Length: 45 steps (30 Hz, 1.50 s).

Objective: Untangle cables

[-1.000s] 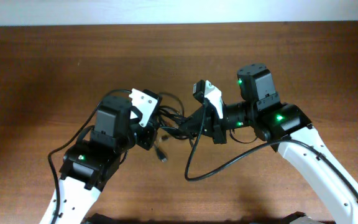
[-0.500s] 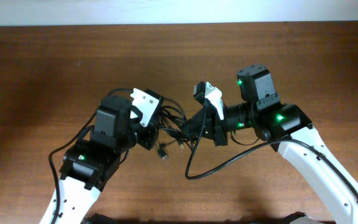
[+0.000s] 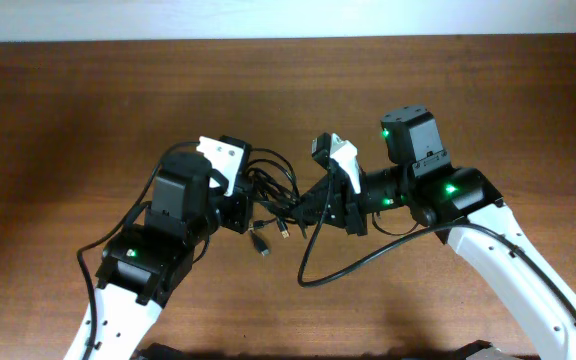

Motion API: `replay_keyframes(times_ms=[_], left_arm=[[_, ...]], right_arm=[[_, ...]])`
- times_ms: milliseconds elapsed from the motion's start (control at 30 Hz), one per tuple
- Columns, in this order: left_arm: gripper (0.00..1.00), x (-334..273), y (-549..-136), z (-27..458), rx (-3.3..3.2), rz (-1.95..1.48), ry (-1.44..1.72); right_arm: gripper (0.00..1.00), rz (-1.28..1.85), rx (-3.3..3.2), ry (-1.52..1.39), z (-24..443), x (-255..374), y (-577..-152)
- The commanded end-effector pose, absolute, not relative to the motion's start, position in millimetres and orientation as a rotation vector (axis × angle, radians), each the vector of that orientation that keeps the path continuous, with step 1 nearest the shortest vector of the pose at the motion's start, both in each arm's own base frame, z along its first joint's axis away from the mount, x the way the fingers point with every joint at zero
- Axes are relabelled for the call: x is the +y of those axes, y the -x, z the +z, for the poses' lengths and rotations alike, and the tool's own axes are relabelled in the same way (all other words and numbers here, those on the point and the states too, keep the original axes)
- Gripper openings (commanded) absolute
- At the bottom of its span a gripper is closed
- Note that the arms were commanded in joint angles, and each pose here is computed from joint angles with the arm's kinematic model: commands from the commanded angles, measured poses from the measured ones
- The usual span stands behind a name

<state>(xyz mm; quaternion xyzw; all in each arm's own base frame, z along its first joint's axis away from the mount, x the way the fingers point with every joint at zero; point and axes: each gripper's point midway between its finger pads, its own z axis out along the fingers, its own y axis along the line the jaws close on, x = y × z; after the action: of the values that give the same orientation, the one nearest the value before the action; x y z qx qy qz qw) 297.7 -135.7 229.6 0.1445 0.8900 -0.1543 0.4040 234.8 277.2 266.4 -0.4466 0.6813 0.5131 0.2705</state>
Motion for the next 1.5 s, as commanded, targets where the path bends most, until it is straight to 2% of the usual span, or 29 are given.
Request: replay_keyframes(times_ms=[0,233,333,433,500,533,633,833,1033,1100,1233,1300,1367,1433,1467], left_arm=[[0.0,-132.8,-301.2,234.7,2.238,-0.39,-0.311],[0.0,-132.6,-300.3,236.9,2.231,-0.393,-0.309],[0.0,-130.9,-296.0,248.2,2.195,-0.401,-0.3],[0.0,-128.8,-290.8,259.9,2.155,-0.407,-0.298],[0.0,-127.7,-288.3,265.7,2.136,-0.409,-0.297],[0.0,-127.1,-286.7,268.9,2.125,-0.411,-0.296],[0.0,-125.1,-282.6,277.2,2.096,-0.412,-0.292],[0.0,-123.6,-278.7,286.3,2.063,-0.417,-0.29],[0.0,-119.7,-281.3,287.4,2.057,-0.391,-0.272],[0.0,-111.8,-284.8,287.4,2.066,-0.378,-0.177],[0.0,-105.3,-287.6,287.9,2.079,-0.437,0.018],[0.0,-121.3,-282.4,290.8,2.081,-0.544,-0.034],[0.0,-126.3,-280.7,291.5,2.084,-0.591,-0.029],[0.0,-133.2,-277.9,292.6,2.088,-0.645,-0.04],[0.0,-134.9,-276.8,292.7,2.089,-0.656,-0.048]], right_arm=[[0.12,1.383,1.799,1.213,278.2,277.0,-233.0],[0.12,1.37,1.809,1.209,276.7,276.6,-234.4],[0.32,1.331,1.852,1.193,270.3,274.6,-238.0],[0.42,1.303,1.877,1.184,266.5,273.3,-240.8],[0.44,1.283,1.898,1.176,263.4,272.1,-242.7],[0.51,1.265,1.926,1.16,260.3,270.8,-244.8],[0.56,1.104,2.168,0.926,239.0,257.6,-271.7],[0.57,0.86,2.394,0.64,211.9,229.2,-296.1],[0.61,0.803,2.459,0.495,206.1,219.5,-303.2],[0.61,0.85,2.453,0.515,208.5,224.3,-299.1],[0.61,1.005,2.328,0.752,222.6,243.9,-281.6],[0.61,1.031,2.313,0.764,225.5,246.5,-280.0],[0.61,1.173,2.167,0.934,242.0,260.7,-263.6],[0.61,1.217,2.108,0.972,249.8,265.4,-260.6],[0.54,1.215,2.106,0.972,250.0,265.4,-261.0]])
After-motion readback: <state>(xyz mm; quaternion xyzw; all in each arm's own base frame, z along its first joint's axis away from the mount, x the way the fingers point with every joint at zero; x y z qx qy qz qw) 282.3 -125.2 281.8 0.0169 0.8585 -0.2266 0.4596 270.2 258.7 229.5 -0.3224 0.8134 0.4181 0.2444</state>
